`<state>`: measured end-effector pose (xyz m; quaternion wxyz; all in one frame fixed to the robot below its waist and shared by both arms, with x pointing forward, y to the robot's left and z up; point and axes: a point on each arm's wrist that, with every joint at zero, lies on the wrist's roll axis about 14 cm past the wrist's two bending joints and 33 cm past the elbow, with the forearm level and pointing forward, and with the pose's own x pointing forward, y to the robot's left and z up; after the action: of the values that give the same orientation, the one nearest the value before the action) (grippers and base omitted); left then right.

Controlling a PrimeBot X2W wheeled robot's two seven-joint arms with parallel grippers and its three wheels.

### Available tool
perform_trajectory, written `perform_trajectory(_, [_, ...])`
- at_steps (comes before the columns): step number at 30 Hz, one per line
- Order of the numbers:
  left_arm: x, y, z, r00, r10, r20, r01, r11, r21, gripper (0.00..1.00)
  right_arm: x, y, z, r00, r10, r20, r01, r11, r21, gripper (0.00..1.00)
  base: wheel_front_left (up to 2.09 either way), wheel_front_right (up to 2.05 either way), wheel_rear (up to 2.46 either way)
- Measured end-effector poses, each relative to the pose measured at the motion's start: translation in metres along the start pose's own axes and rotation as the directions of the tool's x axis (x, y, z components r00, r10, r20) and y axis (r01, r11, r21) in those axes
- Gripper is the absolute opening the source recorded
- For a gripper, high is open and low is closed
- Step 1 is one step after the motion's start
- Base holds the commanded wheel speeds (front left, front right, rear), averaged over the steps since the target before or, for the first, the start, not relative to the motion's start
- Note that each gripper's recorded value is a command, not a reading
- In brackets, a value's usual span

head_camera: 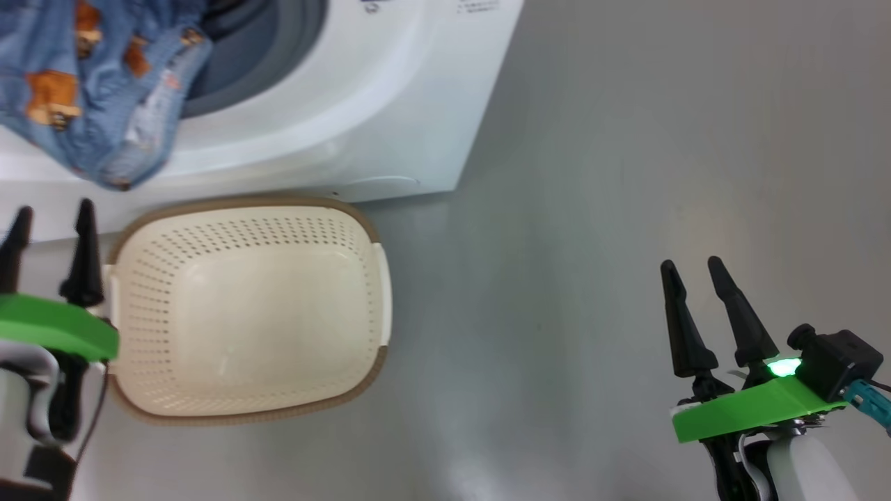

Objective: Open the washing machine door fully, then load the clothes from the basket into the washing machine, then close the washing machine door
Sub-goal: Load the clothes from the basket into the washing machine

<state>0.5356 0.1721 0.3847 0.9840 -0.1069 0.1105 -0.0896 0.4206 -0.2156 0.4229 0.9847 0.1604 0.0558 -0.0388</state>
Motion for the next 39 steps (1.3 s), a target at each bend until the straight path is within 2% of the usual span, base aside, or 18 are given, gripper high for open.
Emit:
perform_trajectory(11, [0.051, -0.004, -0.032, 0.996, -0.018, -0.085, 0.016, 1.000, -0.016, 1.00, -0.002, -0.019, -0.010, 0.998, -0.061, -0.028, 0.060, 0.998, -0.025, 1.00, 0.00, 0.00, 0.00])
perform_trajectory(23, [0.073, 0.010, -0.053, 0.988, 0.030, -0.149, -0.032, 0.999, -0.011, 1.00, -0.002, -0.024, -0.009, 0.997, -0.076, -0.028, 0.075, 0.996, -0.045, 1.00, 0.00, 0.00, 0.00])
perform_trajectory(24, [0.074, 0.011, -0.054, 0.988, 0.033, -0.150, -0.035, 0.999, -0.013, 0.57, -0.002, -0.025, -0.009, 0.997, -0.077, -0.028, 0.075, 0.996, -0.048, 1.00, 0.00, 0.00, 0.00])
perform_trajectory(25, [0.074, 0.013, -0.053, 0.988, 0.040, -0.147, -0.042, 0.999, -0.016, 0.36, -0.002, -0.025, -0.009, 0.997, -0.078, -0.028, 0.076, 0.996, -0.049, 1.00, 0.00, 0.00, 0.00])
perform_trajectory(26, [0.076, 0.014, -0.050, 0.989, 0.044, -0.141, -0.047, 0.999, -0.018, 0.00, -0.002, -0.025, -0.009, 0.997, -0.077, -0.029, 0.076, 0.996, -0.048, 1.00, 0.00, 0.00, 0.00])
perform_trajectory(32, [0.082, 0.007, -0.031, 0.997, 0.024, -0.075, -0.027, 0.999, -0.037, 0.00, 0.001, -0.024, -0.010, 0.997, -0.077, -0.026, 0.076, 0.996, -0.041, 1.00, 0.00, 0.00, 0.00])
perform_trajectory(33, [0.086, -0.001, -0.013, 1.000, 0.001, -0.018, -0.002, 0.999, -0.047, 0.00, 0.003, -0.022, -0.012, 0.997, -0.073, -0.028, 0.072, 0.997, -0.037, 1.00, 0.00, 0.00, 0.00])
perform_trajectory(39, [0.088, -0.020, 0.032, 0.990, -0.070, 0.121, 0.075, 0.997, -0.033, 0.00, 0.009, -0.014, -0.018, 0.998, -0.052, -0.037, 0.051, 0.999, -0.019, 1.00, 0.00, 0.00, 0.00])
